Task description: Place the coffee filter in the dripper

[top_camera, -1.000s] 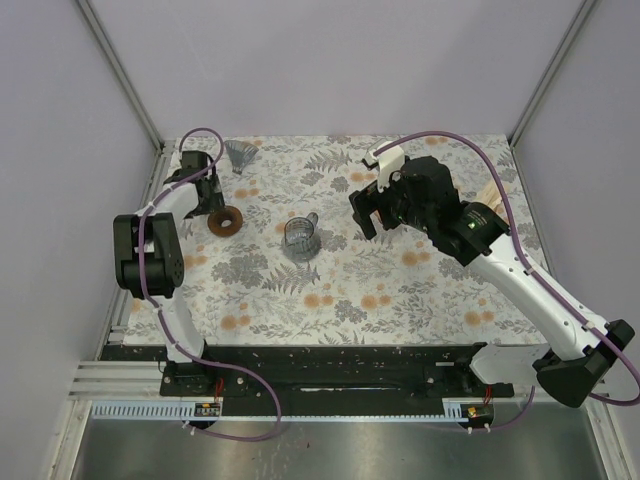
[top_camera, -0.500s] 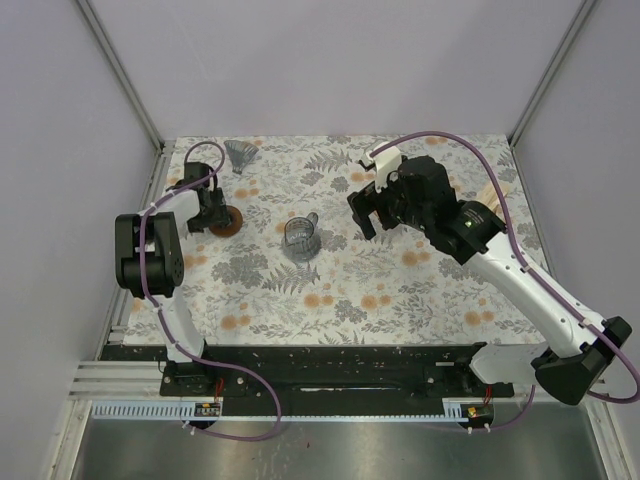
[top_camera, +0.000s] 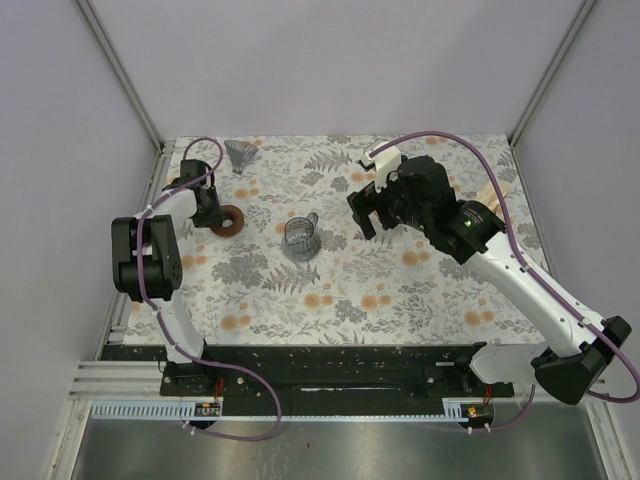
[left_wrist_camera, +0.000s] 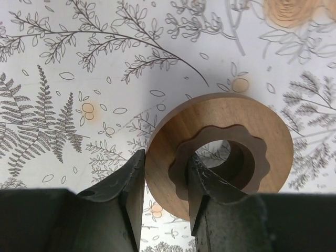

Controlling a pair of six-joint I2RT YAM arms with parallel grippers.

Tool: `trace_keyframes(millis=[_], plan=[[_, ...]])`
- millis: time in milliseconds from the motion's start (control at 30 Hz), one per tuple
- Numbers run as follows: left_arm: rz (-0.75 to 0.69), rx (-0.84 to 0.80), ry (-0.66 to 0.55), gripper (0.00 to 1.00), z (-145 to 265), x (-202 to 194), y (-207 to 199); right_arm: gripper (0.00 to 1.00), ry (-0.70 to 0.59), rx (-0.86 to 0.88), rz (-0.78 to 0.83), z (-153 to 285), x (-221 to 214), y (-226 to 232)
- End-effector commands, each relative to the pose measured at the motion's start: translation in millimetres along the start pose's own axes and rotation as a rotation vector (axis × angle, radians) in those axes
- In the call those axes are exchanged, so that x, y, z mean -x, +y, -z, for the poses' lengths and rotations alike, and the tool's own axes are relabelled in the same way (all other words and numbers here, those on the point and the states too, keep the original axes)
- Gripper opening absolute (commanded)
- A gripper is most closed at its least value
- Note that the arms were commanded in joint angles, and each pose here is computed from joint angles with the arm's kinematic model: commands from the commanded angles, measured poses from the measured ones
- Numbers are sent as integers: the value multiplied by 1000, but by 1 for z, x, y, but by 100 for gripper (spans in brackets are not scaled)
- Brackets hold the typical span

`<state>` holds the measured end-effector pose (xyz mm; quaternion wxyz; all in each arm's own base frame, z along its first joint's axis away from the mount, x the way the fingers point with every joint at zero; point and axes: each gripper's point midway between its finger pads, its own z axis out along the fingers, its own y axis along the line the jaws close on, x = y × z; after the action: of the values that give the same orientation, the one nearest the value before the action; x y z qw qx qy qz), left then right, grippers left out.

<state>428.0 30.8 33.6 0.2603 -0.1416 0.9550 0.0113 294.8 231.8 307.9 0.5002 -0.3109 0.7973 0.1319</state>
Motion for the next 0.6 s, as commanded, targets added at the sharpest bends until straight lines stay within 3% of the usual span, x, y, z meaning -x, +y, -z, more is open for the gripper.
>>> trace_keyframes(millis=[0, 167, 367, 567], plan=[[-83, -118, -131, 0, 52, 38, -21, 100, -37, -15, 14, 3, 10, -2], [-201, -269, -142, 0, 98, 42, -60, 99, -37, -18, 14, 3, 10, -3], [-449, -437, -166, 0, 154, 26, -138, 99, -29, -25, 17, 3, 7, -4], [-609, -463, -98, 0, 160, -6, -185, 99, -33, -30, 19, 6, 8, -5]])
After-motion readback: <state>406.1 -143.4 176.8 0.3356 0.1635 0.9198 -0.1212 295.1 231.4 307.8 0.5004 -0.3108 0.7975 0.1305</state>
